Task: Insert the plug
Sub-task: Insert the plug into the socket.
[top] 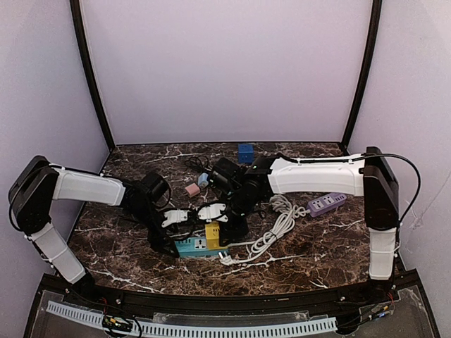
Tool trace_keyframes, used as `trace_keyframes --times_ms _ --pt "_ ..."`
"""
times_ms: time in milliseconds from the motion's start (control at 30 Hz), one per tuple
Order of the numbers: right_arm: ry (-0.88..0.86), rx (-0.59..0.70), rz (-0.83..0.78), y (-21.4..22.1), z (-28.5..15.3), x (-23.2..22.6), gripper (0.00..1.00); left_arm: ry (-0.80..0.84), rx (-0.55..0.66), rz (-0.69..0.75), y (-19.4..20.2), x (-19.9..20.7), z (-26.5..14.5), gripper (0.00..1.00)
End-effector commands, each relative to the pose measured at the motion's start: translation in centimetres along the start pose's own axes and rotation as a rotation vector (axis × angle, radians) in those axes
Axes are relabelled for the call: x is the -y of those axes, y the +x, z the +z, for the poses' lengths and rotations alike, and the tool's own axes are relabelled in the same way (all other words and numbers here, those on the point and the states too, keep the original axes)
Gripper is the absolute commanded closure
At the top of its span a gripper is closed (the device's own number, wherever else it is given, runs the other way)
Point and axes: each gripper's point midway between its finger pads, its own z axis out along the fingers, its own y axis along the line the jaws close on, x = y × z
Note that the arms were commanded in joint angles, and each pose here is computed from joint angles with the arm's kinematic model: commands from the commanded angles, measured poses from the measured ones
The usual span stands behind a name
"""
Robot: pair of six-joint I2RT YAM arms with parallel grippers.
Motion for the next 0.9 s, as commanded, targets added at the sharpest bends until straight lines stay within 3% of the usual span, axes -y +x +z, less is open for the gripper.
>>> trace_keyframes --times_ms 0,167,433,667,867 --pt "-0.001 -0.205 0.02 5.2 4.2 -0.3 1.0 -0.059 -0.078 -0.048 1.3 -1.8 1.7 0.14" --pt "-0.003 -0.207 0.02 5.2 4.2 -0.2 1.0 -0.117 -0.062 -0.007 0.7 -3.0 1.5 0.14" --pt "-0.001 -0.238 0.087 6.0 4.8 1.6 1.0 0.017 0.021 0.037 -0.6 -0.2 0.4 0.1" --pt "-0.021 -0.266 0.131 7.1 5.6 1.8 1.0 0.079 0.139 -0.033 -2.0 -0.8 -2.5 0.02" --pt "-0.031 -0.262 0.146 6.7 6.3 2.0 1.0 0.072 0.205 -0.091 -3.8 -2.1 -5.6 0.01"
